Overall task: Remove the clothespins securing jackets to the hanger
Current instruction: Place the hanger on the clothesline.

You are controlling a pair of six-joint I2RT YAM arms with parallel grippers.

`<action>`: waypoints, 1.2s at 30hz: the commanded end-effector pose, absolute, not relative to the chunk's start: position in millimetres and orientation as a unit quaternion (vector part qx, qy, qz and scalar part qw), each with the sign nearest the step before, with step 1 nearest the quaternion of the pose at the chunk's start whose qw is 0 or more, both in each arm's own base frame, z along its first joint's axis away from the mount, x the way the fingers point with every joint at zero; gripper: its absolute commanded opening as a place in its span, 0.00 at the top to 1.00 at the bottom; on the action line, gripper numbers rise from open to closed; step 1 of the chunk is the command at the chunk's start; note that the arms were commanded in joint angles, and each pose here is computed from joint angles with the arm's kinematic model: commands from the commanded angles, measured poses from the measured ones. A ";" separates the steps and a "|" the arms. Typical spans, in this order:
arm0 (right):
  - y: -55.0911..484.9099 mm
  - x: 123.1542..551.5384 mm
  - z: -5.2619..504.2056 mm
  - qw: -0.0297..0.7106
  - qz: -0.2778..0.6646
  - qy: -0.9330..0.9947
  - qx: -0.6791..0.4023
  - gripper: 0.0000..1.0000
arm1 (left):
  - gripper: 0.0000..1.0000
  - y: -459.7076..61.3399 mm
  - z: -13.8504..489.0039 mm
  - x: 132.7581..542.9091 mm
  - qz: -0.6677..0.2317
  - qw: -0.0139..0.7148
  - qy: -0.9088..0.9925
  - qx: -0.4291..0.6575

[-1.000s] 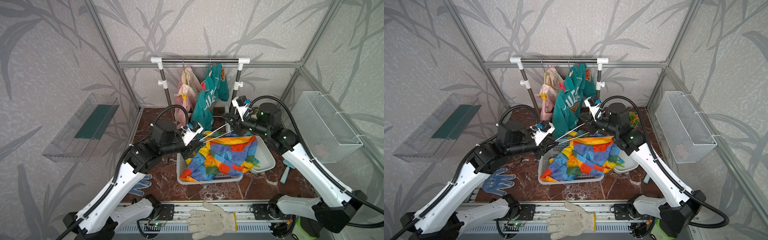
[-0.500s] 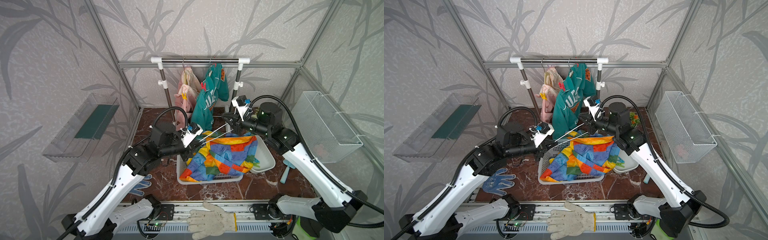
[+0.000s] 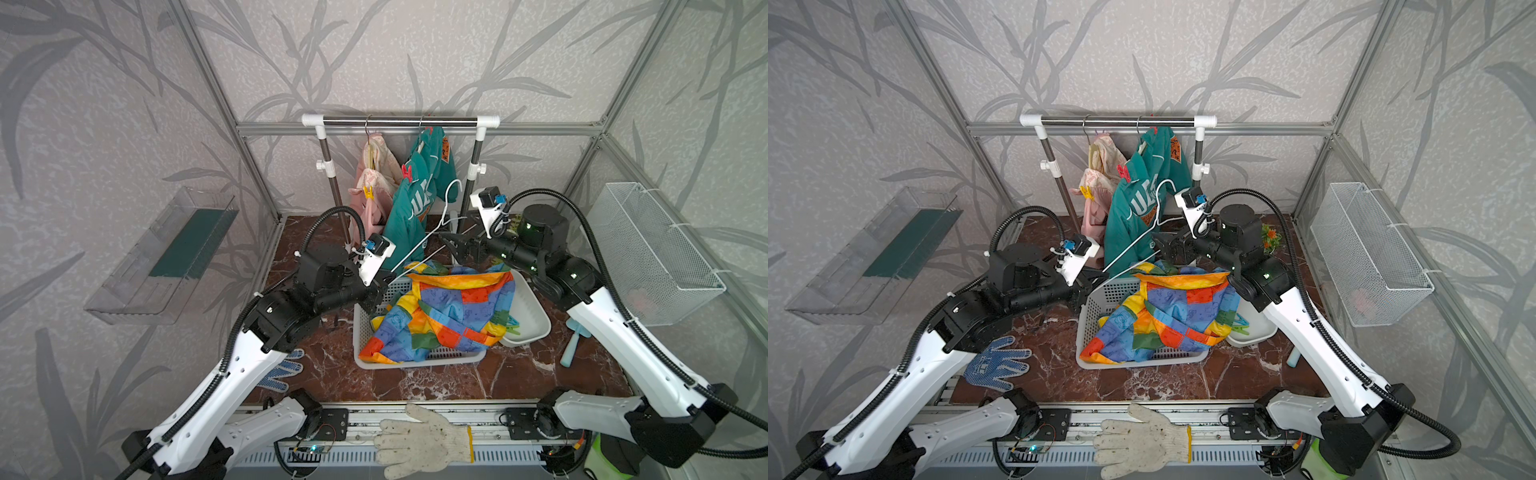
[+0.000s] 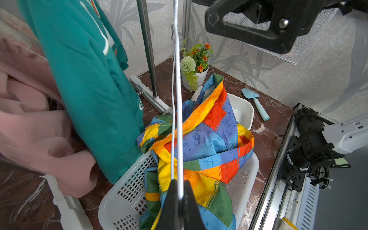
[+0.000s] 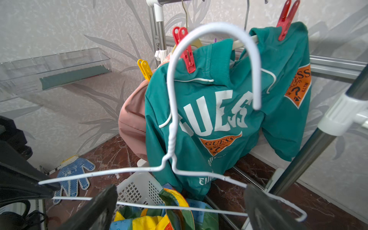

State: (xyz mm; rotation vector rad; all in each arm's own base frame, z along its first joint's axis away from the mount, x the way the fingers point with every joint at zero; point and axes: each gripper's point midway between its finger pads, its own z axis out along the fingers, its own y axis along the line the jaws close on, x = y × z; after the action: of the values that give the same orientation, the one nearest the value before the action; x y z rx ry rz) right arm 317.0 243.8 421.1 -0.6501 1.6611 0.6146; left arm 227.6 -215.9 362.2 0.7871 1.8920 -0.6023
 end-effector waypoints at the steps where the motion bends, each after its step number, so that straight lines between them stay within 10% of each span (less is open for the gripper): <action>1: 220.0 310.0 442.9 0.623 0.232 0.703 -0.250 0.01 | 1.00 -203.8 400.1 233.2 -0.245 0.531 0.764 0.272; 36: 83.6 320.2 304.0 0.521 0.163 0.837 -0.032 0.01 | 1.00 -268.3 435.6 346.7 -0.107 0.600 0.784 0.122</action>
State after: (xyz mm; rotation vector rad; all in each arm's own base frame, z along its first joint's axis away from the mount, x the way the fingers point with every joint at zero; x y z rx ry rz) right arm 328.1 83.6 305.4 -0.1145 2.0160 0.3000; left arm 343.2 -276.7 401.1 0.3991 1.8929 -0.2215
